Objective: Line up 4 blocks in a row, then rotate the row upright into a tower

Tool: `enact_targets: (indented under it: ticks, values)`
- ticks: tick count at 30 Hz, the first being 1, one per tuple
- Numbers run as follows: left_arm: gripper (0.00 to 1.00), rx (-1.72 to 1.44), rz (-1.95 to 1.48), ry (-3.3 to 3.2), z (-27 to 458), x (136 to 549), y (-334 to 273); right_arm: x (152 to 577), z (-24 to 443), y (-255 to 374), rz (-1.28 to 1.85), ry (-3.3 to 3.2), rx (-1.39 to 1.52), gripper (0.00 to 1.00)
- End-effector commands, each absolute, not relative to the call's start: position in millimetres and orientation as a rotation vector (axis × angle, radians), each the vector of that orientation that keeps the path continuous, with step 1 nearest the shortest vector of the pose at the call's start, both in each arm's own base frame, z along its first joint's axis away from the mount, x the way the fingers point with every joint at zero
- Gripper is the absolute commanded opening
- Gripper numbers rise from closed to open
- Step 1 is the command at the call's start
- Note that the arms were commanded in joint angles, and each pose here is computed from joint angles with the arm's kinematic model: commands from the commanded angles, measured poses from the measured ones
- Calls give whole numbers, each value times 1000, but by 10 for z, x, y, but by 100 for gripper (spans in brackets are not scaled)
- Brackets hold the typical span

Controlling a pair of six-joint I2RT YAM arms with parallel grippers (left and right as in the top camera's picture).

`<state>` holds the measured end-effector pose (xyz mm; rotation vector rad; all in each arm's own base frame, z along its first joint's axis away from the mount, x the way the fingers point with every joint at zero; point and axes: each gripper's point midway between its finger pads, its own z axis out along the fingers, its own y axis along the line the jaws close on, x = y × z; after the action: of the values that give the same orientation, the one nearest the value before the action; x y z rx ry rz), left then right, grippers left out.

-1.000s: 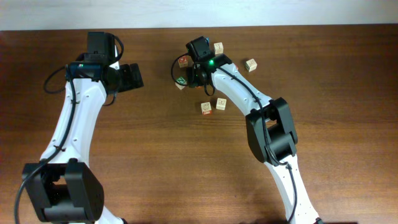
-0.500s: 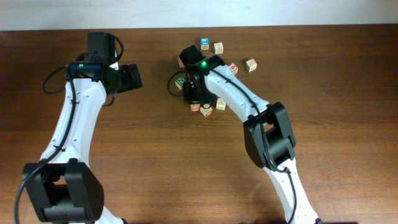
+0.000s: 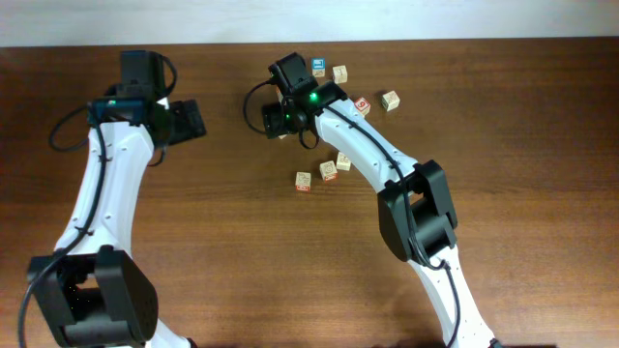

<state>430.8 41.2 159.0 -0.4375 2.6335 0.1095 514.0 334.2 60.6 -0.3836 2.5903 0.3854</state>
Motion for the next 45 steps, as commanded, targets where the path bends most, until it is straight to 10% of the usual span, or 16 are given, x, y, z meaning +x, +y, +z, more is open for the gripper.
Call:
enact_targets:
  ticks: [1,4,11,18,23,38,45]
  values:
    - [99,-514,136,2614,1621,4307,617,5248,256,3345,289,2573,-435,64]
    - [99,-519,138,2617,1617,4297,630,5231,155,3339,280,2589,-439,31]
    - [99,-521,142,2636,1596,4254,627,4510,257,3563,428,2828,-395,20]
    - [99,-521,143,2639,1593,4247,627,3847,111,3414,225,3078,-325,22]
    - [99,-521,143,2643,1588,4237,625,4111,386,3369,276,3010,-314,55]
    - [77,-355,-131,2712,1913,3895,-153,4118,3512,2335,642,2477,-294,47]
    - [77,-328,-126,2728,1897,3865,-254,4192,2711,2082,374,2756,-246,47]
